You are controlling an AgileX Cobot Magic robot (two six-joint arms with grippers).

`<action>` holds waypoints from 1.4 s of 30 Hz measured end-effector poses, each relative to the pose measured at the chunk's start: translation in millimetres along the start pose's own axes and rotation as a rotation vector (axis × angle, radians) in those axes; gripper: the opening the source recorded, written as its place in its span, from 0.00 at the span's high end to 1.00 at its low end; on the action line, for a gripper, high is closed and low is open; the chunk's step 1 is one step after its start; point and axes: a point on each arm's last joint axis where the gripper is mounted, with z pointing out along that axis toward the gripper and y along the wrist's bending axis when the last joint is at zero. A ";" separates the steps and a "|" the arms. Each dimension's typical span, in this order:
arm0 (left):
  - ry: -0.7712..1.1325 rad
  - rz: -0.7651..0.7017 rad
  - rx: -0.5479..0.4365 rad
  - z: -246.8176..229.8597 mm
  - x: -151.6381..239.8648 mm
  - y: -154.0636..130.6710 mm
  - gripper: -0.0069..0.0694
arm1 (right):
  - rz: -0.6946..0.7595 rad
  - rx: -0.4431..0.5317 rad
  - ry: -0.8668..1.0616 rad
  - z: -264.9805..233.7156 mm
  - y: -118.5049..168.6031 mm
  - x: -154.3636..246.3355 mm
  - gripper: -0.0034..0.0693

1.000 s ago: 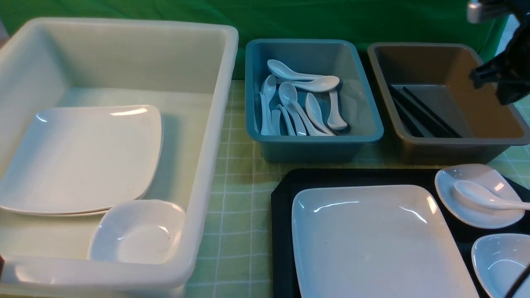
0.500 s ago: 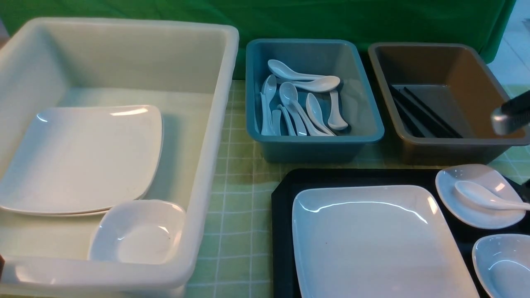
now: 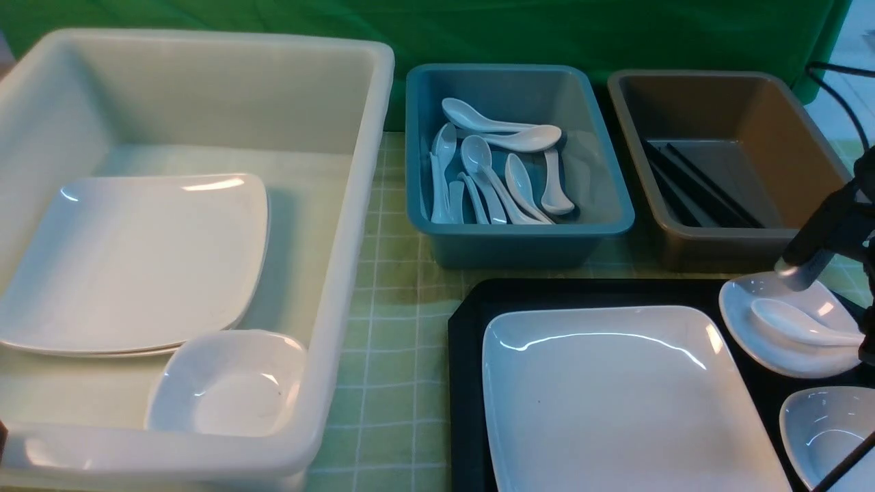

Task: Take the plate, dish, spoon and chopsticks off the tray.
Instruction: Use the right arm to grab a soup spoon from the plate, then use the right arm to put the soup spoon into the small storage box in the middle

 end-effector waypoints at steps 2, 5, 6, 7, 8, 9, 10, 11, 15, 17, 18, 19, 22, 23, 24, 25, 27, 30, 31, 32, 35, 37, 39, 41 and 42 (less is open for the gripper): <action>0.000 0.000 0.000 0.0 0.0 0.0 0.62 | -0.023 -0.008 0.011 6.9 2.3 -3.5 0.35; 0.000 0.000 0.000 0.0 0.0 0.0 0.62 | -0.043 -0.023 0.034 17.3 4.7 -6.5 0.35; 0.000 0.000 0.000 0.0 0.0 0.0 0.62 | -0.047 -0.030 0.045 21.8 5.4 -7.2 0.35; 0.000 -0.002 0.000 0.0 0.0 0.0 0.62 | -0.049 -0.037 0.056 26.2 5.8 -7.5 0.35; 0.000 -0.002 0.000 0.0 0.0 0.0 0.62 | -0.052 -0.044 0.069 31.4 6.1 -7.8 0.35; 0.000 -0.002 0.000 0.0 0.0 0.0 0.62 | -0.050 -0.046 0.072 32.4 5.8 -7.3 0.35; 0.000 -0.002 0.000 0.0 0.0 0.0 0.62 | -0.049 -0.051 0.078 35.9 5.3 -6.6 0.35; 0.000 -0.002 0.000 0.0 0.0 0.0 0.62 | -0.045 -0.056 0.085 39.1 4.3 -5.7 0.35; 0.000 -0.002 0.000 0.0 0.0 0.0 0.62 | -0.018 -0.070 0.096 44.4 0.0 -1.0 0.35; 0.000 -0.002 0.000 0.0 0.0 0.0 0.62 | -0.008 -0.075 0.097 45.3 -1.3 0.3 0.38; 0.000 -0.002 0.000 0.0 0.0 0.0 0.62 | -0.005 -0.077 0.098 45.6 -1.5 0.6 0.42; 0.000 -0.002 0.000 0.0 0.0 0.0 0.62 | -0.003 -0.078 0.101 45.9 -1.9 1.3 0.48; 0.000 -0.002 0.000 0.0 0.0 0.0 0.62 | -0.009 -0.081 0.119 46.0 -2.2 3.3 0.72; 0.000 -0.002 0.000 0.0 0.0 0.0 0.62 | -0.016 -0.081 0.131 45.7 -1.9 4.1 0.80; 0.000 -0.002 0.000 0.0 0.0 0.0 0.62 | -0.020 -0.083 0.144 45.5 -1.9 5.4 0.81; 0.000 -0.002 0.000 0.0 0.0 0.0 0.62 | -0.028 -0.086 0.158 44.9 -1.0 6.2 0.81; 0.000 -0.002 0.000 0.0 0.0 0.0 0.62 | -0.044 -0.083 0.170 39.9 0.2 7.1 0.80; 0.000 -0.002 0.000 0.0 0.0 0.0 0.62 | -0.060 -0.066 0.170 22.2 4.2 7.8 0.81; 0.000 -0.002 0.000 0.0 0.0 0.0 0.62 | -0.061 -0.061 0.153 11.4 6.7 7.6 0.81; 0.000 -0.002 0.000 0.0 0.0 0.0 0.62 | -0.058 -0.062 0.135 1.2 9.9 7.6 0.81; 0.000 0.000 0.000 0.0 0.0 0.0 0.62 | -0.047 -0.086 0.058 -31.0 22.6 8.0 0.81; 0.000 0.000 0.000 0.0 0.0 0.0 0.62 | -0.041 -0.111 -0.019 -54.7 33.4 8.8 0.81; 0.000 0.000 0.000 0.0 0.0 0.0 0.62 | -0.054 -0.120 -0.106 -81.3 44.7 8.7 0.81; 0.000 0.000 0.000 0.0 0.0 0.0 0.62 | -0.053 -0.109 -0.219 -113.2 52.7 5.7 0.81; 0.000 0.000 0.000 0.0 0.0 0.0 0.62 | -0.036 -0.101 -0.272 -127.1 54.4 3.4 0.81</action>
